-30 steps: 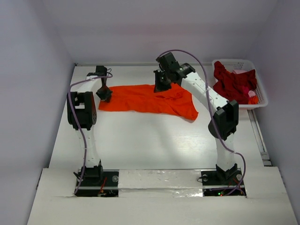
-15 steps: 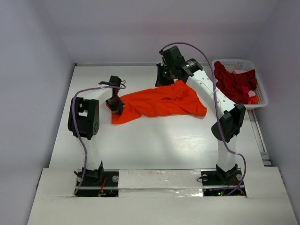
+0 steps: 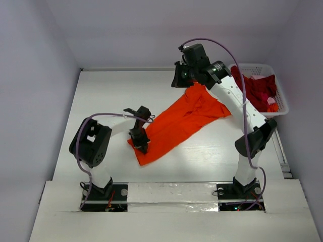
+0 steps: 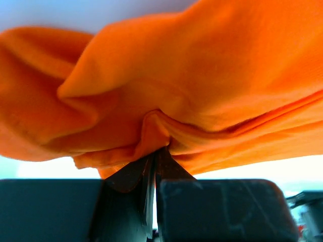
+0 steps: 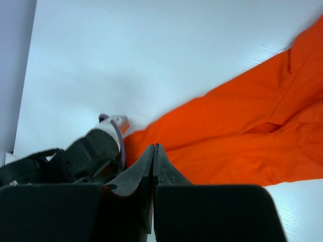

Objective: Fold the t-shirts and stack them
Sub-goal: Fold the tshirt

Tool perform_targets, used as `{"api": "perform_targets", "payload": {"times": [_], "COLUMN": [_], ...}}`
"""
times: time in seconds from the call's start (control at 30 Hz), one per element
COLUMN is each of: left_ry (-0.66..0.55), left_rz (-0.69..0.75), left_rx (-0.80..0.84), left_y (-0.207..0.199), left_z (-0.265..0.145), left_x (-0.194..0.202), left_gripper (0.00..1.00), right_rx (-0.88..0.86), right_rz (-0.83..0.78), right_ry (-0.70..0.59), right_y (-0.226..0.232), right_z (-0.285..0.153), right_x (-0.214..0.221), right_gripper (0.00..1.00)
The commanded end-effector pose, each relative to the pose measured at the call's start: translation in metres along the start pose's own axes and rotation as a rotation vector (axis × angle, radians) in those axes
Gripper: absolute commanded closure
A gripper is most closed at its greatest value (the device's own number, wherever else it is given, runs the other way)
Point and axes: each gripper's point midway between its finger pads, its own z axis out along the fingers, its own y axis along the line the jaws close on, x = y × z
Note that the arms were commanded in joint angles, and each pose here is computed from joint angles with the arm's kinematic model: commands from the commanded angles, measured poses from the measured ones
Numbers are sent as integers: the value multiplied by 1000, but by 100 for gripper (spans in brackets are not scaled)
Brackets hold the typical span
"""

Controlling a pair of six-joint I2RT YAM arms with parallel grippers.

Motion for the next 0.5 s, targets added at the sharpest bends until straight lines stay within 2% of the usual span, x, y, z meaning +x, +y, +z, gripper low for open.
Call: {"api": "perform_targets", "payload": {"times": [0.0,0.07,0.27,0.47], "left_ry": [114,125,128,124], "left_rz": [6,24,74,168], "left_rx": [-175,-184,-206,-204], "left_y": [51,59,71,59], "left_z": [15,13,3,-4], "left_x": [56,75,97,124], "left_gripper": [100,100,100,100], "right_rx": [-16,-19,-31,-33], "right_rz": [-9,-8,-1,5], "right_ry": [-73,-82,-97,-80], "right_y": [6,6,8,5], "right_z": [-31,-36,-48,-48], "right_x": [-15,-15,-15,-3], "right_gripper": [100,100,100,100]}}
